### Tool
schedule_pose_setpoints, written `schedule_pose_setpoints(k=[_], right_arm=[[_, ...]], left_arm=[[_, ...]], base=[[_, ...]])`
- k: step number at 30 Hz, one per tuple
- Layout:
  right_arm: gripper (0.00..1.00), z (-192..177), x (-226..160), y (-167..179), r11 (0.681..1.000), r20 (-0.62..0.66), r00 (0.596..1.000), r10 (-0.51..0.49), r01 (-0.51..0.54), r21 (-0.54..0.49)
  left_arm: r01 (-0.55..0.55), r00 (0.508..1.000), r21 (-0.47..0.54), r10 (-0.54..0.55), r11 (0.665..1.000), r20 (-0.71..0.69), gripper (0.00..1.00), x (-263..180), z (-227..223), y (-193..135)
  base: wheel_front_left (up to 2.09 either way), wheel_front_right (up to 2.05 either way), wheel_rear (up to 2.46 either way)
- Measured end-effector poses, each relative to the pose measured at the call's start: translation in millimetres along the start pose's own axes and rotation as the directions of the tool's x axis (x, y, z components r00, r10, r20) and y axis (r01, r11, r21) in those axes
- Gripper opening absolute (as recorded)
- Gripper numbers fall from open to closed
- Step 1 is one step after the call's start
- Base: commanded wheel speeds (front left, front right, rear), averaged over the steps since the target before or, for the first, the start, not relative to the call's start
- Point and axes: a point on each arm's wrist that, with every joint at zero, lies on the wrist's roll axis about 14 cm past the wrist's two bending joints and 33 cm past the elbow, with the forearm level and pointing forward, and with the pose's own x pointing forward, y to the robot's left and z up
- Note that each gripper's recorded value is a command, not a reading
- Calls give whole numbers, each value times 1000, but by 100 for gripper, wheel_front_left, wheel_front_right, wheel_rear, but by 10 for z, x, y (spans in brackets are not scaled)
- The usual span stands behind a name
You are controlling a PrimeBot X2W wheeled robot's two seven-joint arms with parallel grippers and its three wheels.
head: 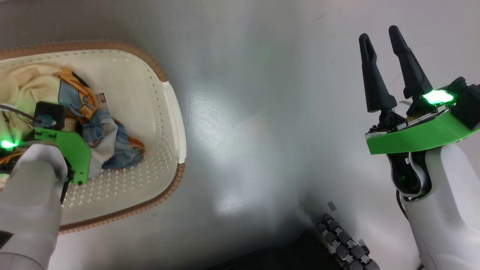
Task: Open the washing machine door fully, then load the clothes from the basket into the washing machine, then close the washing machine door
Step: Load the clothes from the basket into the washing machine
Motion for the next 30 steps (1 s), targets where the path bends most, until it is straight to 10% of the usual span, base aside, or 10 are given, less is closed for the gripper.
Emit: schedule_pose_setpoints(k=[14,17,30], right_arm=[[100,-56,-2,-17,1000,-12,1000,-6,6,1],[100,-48,5,-12,1000,-10,1000,-4,4,2],[100,105,24,51,1000,25,1000,9,-9,6]], left_arm=[[-9,999,33,11,999,-46,100,55,-25,10],[-9,999,33,10,999,-49,0,49,-19,5],[-26,999,-2,26,1000,33,0,-69,156,52]], base=[[0,0,0],[0,0,0],[0,0,0]])
